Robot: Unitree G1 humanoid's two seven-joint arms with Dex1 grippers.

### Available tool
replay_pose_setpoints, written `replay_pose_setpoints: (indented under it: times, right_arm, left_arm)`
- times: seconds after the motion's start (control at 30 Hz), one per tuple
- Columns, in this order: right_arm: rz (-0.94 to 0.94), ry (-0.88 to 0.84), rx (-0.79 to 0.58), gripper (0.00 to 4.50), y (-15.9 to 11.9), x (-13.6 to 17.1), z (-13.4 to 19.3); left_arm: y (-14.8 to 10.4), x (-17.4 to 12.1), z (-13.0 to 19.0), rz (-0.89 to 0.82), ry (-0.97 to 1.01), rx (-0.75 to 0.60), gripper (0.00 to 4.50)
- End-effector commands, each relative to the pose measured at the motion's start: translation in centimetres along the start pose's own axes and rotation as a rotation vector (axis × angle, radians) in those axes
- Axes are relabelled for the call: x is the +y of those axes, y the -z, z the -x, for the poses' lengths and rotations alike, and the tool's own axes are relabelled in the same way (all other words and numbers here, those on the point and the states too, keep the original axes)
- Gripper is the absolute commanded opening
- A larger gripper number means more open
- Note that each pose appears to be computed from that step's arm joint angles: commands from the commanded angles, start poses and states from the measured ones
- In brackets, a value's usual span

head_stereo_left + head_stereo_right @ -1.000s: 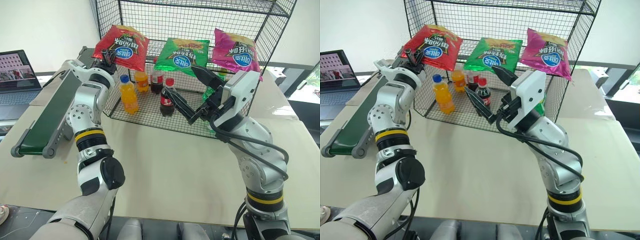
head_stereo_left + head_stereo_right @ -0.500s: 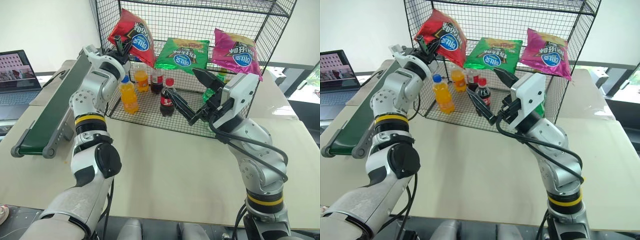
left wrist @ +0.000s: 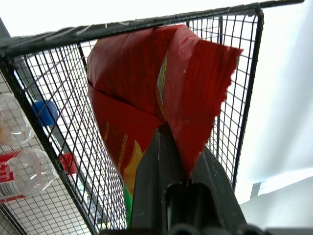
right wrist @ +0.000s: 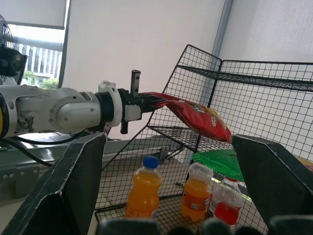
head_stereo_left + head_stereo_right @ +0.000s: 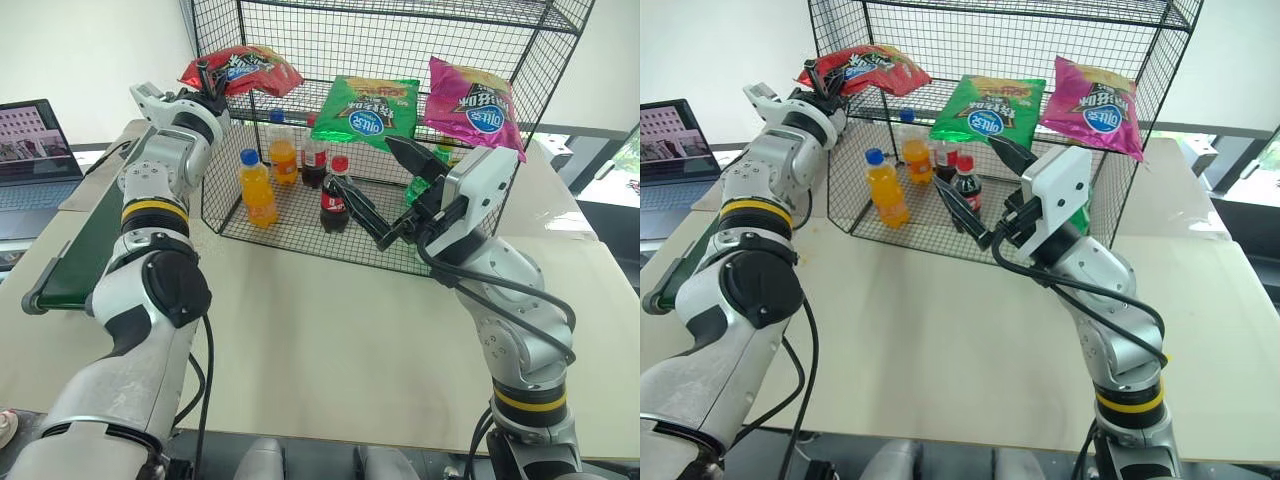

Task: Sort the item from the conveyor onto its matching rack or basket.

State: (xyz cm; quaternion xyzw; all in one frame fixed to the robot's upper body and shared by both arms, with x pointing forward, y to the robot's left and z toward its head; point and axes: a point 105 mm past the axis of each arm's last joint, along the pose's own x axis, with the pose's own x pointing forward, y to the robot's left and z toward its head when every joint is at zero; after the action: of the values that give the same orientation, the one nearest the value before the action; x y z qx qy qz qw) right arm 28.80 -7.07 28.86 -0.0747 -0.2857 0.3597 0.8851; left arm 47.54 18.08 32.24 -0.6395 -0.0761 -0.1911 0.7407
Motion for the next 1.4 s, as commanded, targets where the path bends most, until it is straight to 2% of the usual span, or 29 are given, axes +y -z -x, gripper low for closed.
replay_pose_setpoints:
  times: [0.03,0.1,0.2,0.37,0.4,0.47,0.6,0.73,0.8,0.83,0.97,1.07,1.13,1.23,1.4]
  right_arm:
    - [0.031,-0.011,-0.059,4.50,-1.6,0.3,-0.1]
    - [0.032,-0.011,-0.060,4.50,-1.6,0.3,-0.1]
    - [0.032,-0.010,-0.060,4.50,-1.6,0.3,-0.1]
    - [0.029,-0.011,-0.051,4.50,-1.4,0.3,0.1]
    - [0.027,-0.010,-0.046,4.50,-1.3,0.4,0.2]
    - [0.022,-0.010,-0.035,4.50,-0.9,0.4,0.6]
    - [0.004,0.004,0.011,4.50,0.3,0.6,1.9]
    - [0.002,0.019,0.074,4.50,1.8,0.8,3.7]
    - [-0.021,0.083,0.141,4.50,3.4,0.5,5.2]
    - [-0.031,0.122,0.188,4.50,4.4,0.4,6.1]
    - [-0.074,0.243,0.317,4.50,7.5,0.2,8.7]
    - [-0.071,0.341,0.423,4.50,10.7,0.2,11.2]
    - [-0.073,0.400,0.443,4.50,11.5,-0.1,12.0]
    - [-0.017,0.443,0.494,4.50,12.6,-0.3,13.3]
    - [-0.004,0.513,0.533,4.50,13.3,-1.3,15.1]
  left_arm:
    - [-0.3,-1.8,-0.5,-0.049,0.044,-0.009,0.01]
    - [-0.1,-1.7,-0.5,-0.072,0.037,-0.002,0.01]
    - [0.0,-1.0,-0.3,-0.096,0.021,0.008,0.85]
    - [-0.4,-0.9,0.5,-0.108,0.038,0.039,3.06]
    - [-0.5,-0.9,1.0,-0.124,0.043,0.055,3.35]
    - [-0.5,-0.9,2.1,-0.145,0.052,0.079,4.37]
    - [0.1,-0.9,6.4,-0.213,0.054,0.153,4.45]
    - [1.7,-1.0,10.8,-0.443,0.047,0.260,4.45]
    - [2.0,0.0,13.5,-0.672,0.010,0.306,4.45]
    - [2.4,1.1,14.7,-0.811,-0.029,0.340,4.45]
    - [4.6,5.0,18.2,-1.135,-0.087,0.484,4.45]
    - [5.1,10.4,20.3,-1.411,-0.144,0.508,4.45]
    - [5.2,11.8,20.8,-1.454,-0.144,0.475,4.45]
    - [6.6,14.6,21.6,-1.434,-0.150,0.491,4.45]
    - [7.8,15.8,21.1,-1.413,-0.100,0.503,4.45]
